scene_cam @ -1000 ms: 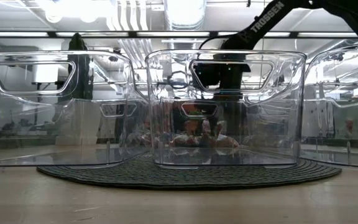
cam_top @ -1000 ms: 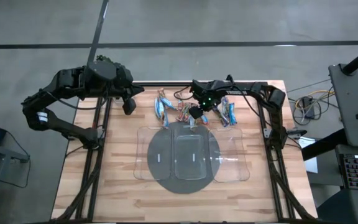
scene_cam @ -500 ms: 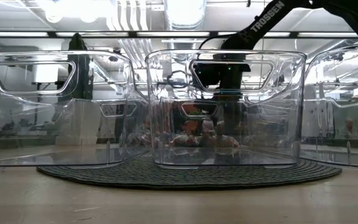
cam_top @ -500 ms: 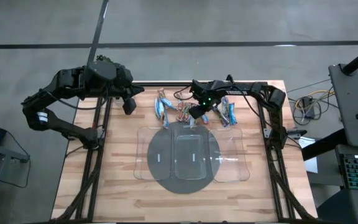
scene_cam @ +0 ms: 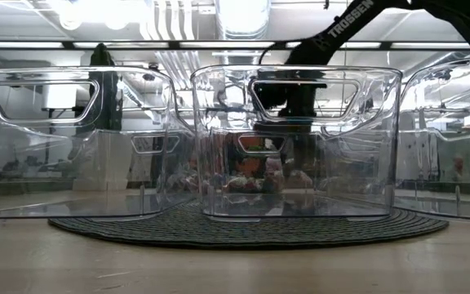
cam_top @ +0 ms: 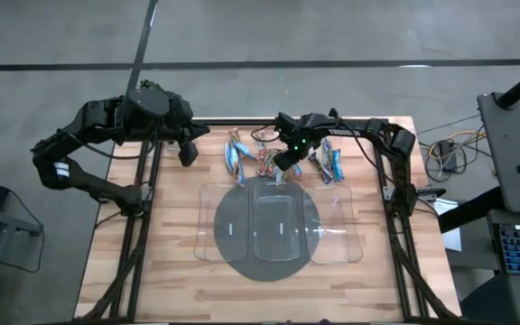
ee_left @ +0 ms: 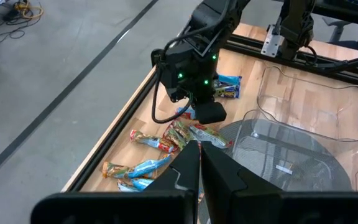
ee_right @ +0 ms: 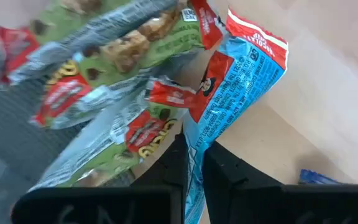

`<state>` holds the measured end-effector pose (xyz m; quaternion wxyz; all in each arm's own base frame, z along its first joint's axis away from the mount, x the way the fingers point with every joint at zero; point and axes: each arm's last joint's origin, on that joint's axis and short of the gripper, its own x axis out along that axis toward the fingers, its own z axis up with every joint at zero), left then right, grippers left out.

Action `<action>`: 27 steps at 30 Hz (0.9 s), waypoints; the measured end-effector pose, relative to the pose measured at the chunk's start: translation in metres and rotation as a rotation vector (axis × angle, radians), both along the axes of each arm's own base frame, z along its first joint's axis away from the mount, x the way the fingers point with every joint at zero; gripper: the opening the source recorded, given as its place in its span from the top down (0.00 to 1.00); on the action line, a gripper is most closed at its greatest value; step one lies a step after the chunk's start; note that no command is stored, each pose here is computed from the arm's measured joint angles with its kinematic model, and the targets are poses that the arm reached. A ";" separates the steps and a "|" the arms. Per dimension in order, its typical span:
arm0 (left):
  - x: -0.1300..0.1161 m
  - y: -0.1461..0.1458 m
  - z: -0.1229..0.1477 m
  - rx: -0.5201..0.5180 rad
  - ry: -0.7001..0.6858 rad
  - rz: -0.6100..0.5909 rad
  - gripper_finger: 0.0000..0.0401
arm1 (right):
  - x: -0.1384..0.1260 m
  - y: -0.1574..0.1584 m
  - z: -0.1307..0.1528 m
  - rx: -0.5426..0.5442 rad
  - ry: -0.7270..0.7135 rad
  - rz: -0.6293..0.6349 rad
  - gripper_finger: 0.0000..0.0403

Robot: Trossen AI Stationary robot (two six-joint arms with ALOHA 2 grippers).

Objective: Pick and place Granola Bars by type
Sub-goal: Put the red granola bar into the left transparent bin

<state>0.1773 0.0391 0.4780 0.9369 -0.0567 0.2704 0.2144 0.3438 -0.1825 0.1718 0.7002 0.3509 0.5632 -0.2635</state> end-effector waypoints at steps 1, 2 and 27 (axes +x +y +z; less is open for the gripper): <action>0.000 0.000 0.000 0.000 0.000 0.000 1.00 | 0.001 -0.001 0.004 -0.003 -0.001 0.013 0.95; 0.000 0.000 0.000 0.000 0.000 0.000 1.00 | 0.003 -0.001 0.009 -0.007 -0.003 0.025 0.95; -0.047 -0.010 0.020 0.050 -0.141 -0.077 1.00 | 0.053 0.062 0.216 -0.193 -0.531 0.497 0.95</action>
